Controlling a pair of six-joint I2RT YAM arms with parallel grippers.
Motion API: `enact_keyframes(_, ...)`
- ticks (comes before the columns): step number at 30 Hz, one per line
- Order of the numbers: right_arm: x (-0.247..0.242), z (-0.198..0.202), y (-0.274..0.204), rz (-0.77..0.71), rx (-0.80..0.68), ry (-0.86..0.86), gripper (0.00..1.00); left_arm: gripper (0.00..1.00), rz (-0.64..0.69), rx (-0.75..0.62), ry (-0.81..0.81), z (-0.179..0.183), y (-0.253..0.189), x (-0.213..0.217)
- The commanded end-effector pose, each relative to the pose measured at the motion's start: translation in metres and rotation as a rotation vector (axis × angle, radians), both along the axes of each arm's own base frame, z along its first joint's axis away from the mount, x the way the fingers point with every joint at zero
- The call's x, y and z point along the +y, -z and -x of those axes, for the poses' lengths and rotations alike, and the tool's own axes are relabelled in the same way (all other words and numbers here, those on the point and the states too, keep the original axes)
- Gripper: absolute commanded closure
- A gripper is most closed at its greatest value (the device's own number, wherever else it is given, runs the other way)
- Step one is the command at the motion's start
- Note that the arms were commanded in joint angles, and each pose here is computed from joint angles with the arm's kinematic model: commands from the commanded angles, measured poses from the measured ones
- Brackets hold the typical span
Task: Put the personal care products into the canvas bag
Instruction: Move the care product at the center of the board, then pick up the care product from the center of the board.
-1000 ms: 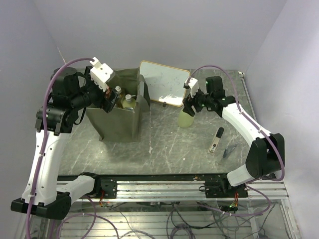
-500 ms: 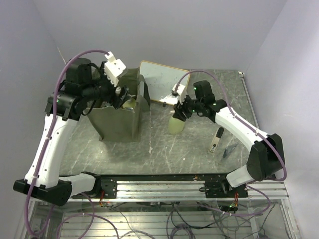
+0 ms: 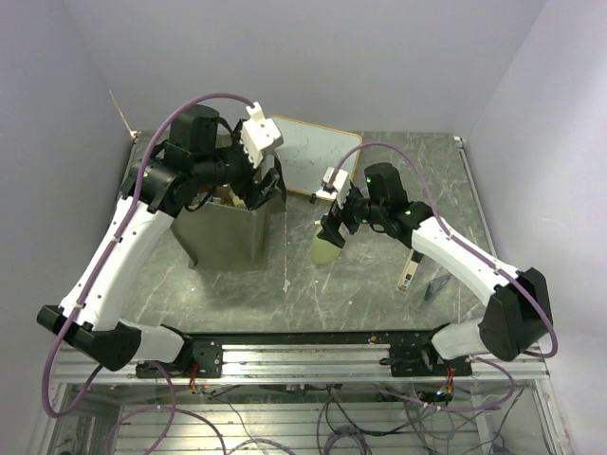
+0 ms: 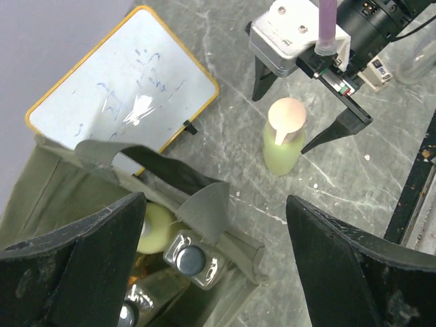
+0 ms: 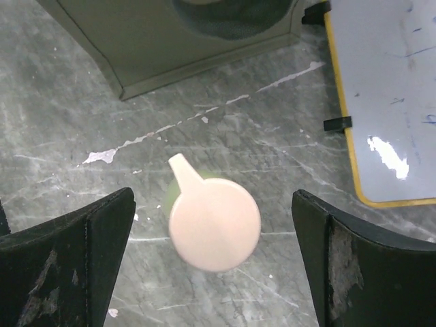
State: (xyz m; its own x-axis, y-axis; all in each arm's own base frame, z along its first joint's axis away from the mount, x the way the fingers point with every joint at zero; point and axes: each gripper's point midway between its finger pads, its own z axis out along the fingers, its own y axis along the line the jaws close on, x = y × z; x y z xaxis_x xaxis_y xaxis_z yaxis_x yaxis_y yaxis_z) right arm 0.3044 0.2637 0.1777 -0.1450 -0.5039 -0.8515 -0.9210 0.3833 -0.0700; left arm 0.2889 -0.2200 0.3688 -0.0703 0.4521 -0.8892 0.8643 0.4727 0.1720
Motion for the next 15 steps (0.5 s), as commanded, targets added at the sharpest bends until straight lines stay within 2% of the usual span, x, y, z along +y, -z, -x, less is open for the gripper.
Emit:
enact_keyframes(1, -0.006, 0.004, -0.037, -0.049, -0.103, 0.013, 0.01, 0.06, 0.020, -0.074, 0.071, 0.003, -0.018, -0.025)
enact_keyframes(4, -0.025, 0.003, -0.057, -0.072, -0.163, 0.055, 0.01, 0.05, 0.005, -0.083, 0.114, 0.003, -0.013, -0.046)
enact_keyframes(10, -0.107, -0.025, -0.088, -0.227, -0.178, 0.311, 0.01, 0.05, -0.062, -0.066, 0.171, 0.001, 0.022, -0.083)
enact_keyframes(15, -0.156, -0.043, -0.097, -0.196, -0.230, 0.515, 0.01, 0.03, -0.136, -0.040, 0.212, -0.002, 0.065, -0.112)
